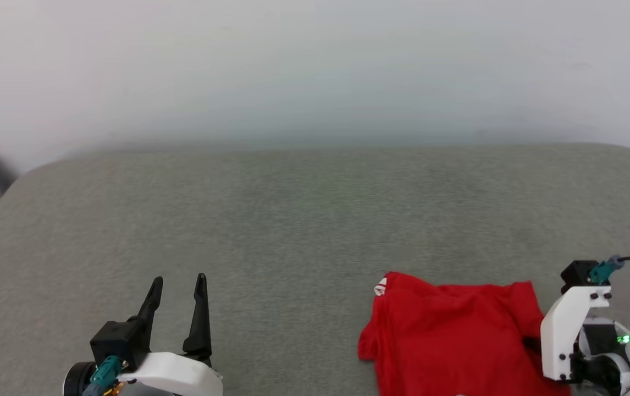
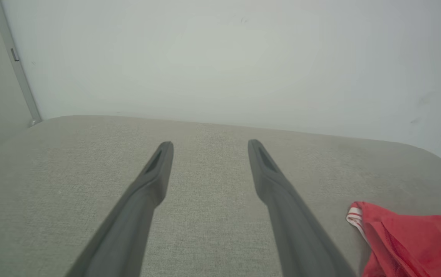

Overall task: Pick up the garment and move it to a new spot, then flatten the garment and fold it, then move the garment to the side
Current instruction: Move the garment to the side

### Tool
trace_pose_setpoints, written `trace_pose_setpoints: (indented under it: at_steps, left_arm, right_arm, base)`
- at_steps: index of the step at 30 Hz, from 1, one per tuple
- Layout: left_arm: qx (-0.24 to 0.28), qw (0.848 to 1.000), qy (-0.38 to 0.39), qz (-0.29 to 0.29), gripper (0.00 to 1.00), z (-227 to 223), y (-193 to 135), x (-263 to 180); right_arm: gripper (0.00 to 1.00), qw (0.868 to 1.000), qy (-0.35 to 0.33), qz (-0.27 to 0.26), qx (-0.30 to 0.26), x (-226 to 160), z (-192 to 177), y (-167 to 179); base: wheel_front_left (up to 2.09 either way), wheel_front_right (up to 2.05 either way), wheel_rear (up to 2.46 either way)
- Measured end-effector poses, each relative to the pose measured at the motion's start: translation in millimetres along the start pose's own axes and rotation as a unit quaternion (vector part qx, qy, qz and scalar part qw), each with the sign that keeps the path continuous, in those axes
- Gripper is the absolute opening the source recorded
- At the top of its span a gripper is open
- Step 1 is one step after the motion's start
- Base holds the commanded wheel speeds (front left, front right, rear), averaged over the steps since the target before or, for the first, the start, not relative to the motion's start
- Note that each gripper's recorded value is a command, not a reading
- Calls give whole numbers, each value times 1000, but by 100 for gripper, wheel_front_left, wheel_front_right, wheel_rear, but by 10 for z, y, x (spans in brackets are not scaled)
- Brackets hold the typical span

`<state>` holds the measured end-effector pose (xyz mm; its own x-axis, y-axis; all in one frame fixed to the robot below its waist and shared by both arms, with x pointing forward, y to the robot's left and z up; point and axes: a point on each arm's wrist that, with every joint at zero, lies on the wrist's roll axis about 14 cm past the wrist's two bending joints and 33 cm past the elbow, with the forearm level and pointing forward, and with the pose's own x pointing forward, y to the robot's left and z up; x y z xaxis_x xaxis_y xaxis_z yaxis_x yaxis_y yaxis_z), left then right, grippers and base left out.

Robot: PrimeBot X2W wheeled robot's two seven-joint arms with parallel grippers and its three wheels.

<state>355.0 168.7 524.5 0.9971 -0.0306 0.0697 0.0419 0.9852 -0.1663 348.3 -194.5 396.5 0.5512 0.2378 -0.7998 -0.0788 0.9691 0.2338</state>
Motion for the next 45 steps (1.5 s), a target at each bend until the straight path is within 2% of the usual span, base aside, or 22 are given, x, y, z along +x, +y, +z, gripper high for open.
trace_pose_setpoints:
  at_steps: [4,10,14,20,29,35,36,37,38,41,45]
  left_arm:
    - [-12,999,-1,-32,100,-2,-247,117]
    - [-27,995,-3,-99,100,-12,-727,379]
    - [-30,988,-18,-152,100,9,-1060,680]
    - [-27,978,-13,-206,100,-177,-1358,1157]
    - [-33,969,13,-243,100,-699,-1507,1667]
    - [-33,969,35,-240,100,-1022,-1436,1797]
    - [-33,970,39,-240,100,-1066,-1426,1807]
    - [-33,970,44,-238,100,-1109,-1412,1815]
    - [-32,970,48,-238,100,-1143,-1402,1821]
    - [-28,970,52,-236,100,-1176,-1374,1825]
    - [-32,971,46,-233,100,-1089,-1377,1782]
  right_arm:
    - [0,998,-22,-57,-14,-186,47,-360]
    - [0,990,-58,-129,17,-507,140,-900]
    - [0,978,-89,-186,38,-685,300,-1341]
    - [0,955,-127,-258,68,-755,560,-1910]
    - [0,910,-151,-377,81,-872,724,-2762]
    - [0,897,-158,-405,82,-709,688,-2955]
    - [15,896,-160,-407,80,-673,674,-2967]
    - [46,895,-159,-409,79,-626,654,-2970]
    - [100,896,-159,-408,76,-574,629,-2961]
    - [100,894,-161,-411,72,-513,562,-2954]
    - [100,887,-183,-422,50,-670,609,-2972]
  base:
    - [0,0,0]
    - [0,0,0]
    - [0,0,0]
    - [0,0,0]
    - [0,0,0]
    - [0,0,0]
    - [0,0,0]
    - [0,0,0]
    - [0,0,0]
    - [0,0,0]
    - [0,0,0]
